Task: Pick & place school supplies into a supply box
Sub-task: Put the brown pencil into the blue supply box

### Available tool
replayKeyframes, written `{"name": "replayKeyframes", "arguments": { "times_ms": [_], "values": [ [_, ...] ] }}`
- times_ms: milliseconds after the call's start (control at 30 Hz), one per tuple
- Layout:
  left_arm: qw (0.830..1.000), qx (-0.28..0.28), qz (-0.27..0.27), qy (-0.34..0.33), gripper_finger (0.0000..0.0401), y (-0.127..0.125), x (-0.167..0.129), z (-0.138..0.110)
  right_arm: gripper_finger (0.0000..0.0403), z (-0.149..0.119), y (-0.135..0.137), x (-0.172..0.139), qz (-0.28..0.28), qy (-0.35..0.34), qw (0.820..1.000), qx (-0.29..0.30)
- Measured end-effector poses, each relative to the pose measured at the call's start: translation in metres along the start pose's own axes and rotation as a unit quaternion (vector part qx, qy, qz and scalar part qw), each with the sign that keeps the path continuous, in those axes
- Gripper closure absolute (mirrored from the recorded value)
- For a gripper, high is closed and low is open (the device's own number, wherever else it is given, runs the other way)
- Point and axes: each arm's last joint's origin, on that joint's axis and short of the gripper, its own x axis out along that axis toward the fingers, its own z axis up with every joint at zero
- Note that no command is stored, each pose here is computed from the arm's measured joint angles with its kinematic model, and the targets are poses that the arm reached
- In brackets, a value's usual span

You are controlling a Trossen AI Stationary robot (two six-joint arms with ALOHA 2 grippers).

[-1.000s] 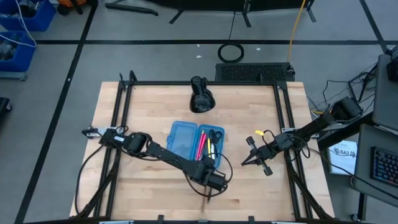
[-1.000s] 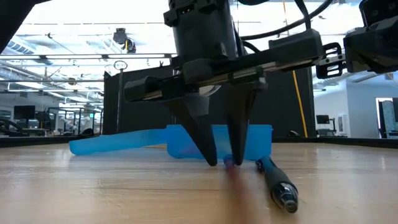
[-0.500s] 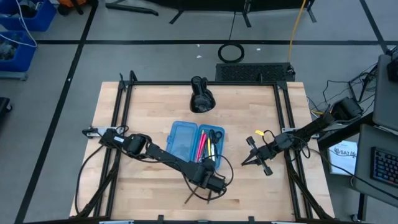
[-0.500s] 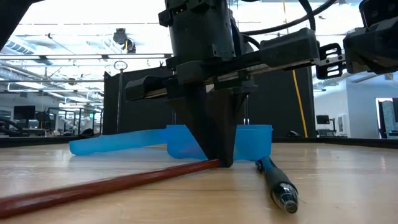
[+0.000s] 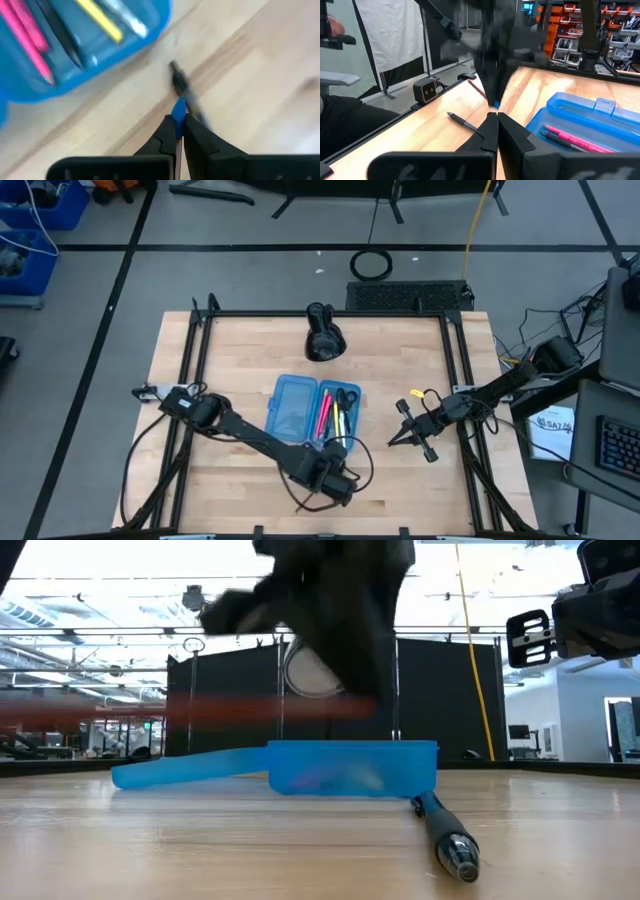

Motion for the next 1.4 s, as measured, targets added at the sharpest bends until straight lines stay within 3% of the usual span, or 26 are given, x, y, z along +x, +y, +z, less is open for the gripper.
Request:
{"name": "replayKeyframes", "arguments": {
  "times_ms": [167, 367, 467, 567, 633, 800, 1033, 1200, 1400],
  "values": [
    [0.999, 0.021, -0.007, -0.044, 0.0386, -0.002, -0.025, -0.006, 0.0402, 0.0, 0.0, 0.0, 0.0, 0.001, 1.0, 0.0],
    [0.987, 0.033, -0.024, -0.154, 0.0386, 0.005, -0.097, -0.008, 0.0402, 0.001, 0.0, 0.0, 0.0, -0.003, 1.0, 0.013],
    [0.981, 0.008, -0.008, -0.192, 0.0386, 0.019, -0.121, 0.007, 0.0402, 0.001, 0.0, 0.0, 0.0, -0.006, 1.0, 0.013],
    [0.979, -0.053, 0.004, -0.197, 0.0386, 0.037, -0.136, 0.033, 0.0402, 0.002, 0.0, 0.0, 0.0, -0.009, 1.0, 0.013],
    [0.981, -0.089, 0.019, -0.172, 0.0386, 0.048, -0.131, 0.053, 0.0402, 0.003, 0.0, 0.0, 0.0, -0.013, 1.0, 0.016],
    [0.979, -0.118, 0.062, -0.157, 0.0382, 0.068, -0.103, 0.102, 0.0402, 0.004, 0.0, 0.0, 0.0, -0.022, 1.0, 0.016],
    [0.979, -0.131, 0.042, -0.15, 0.0384, 0.078, -0.057, 0.154, 0.0403, 0.005, 0.0, 0.0, -0.001, -0.028, 1.0, 0.014],
    [0.978, -0.135, 0.07, -0.145, 0.0386, 0.086, -0.016, 0.17, 0.0403, 0.006, 0.0, 0.0, 0.0, -0.029, 0.999, 0.015],
    [0.977, -0.154, 0.098, -0.11, 0.0386, 0.09, 0.023, 0.167, 0.0403, 0.003, 0.0, 0.0, 0.001, -0.018, 1.0, 0.021]
  ]
}}
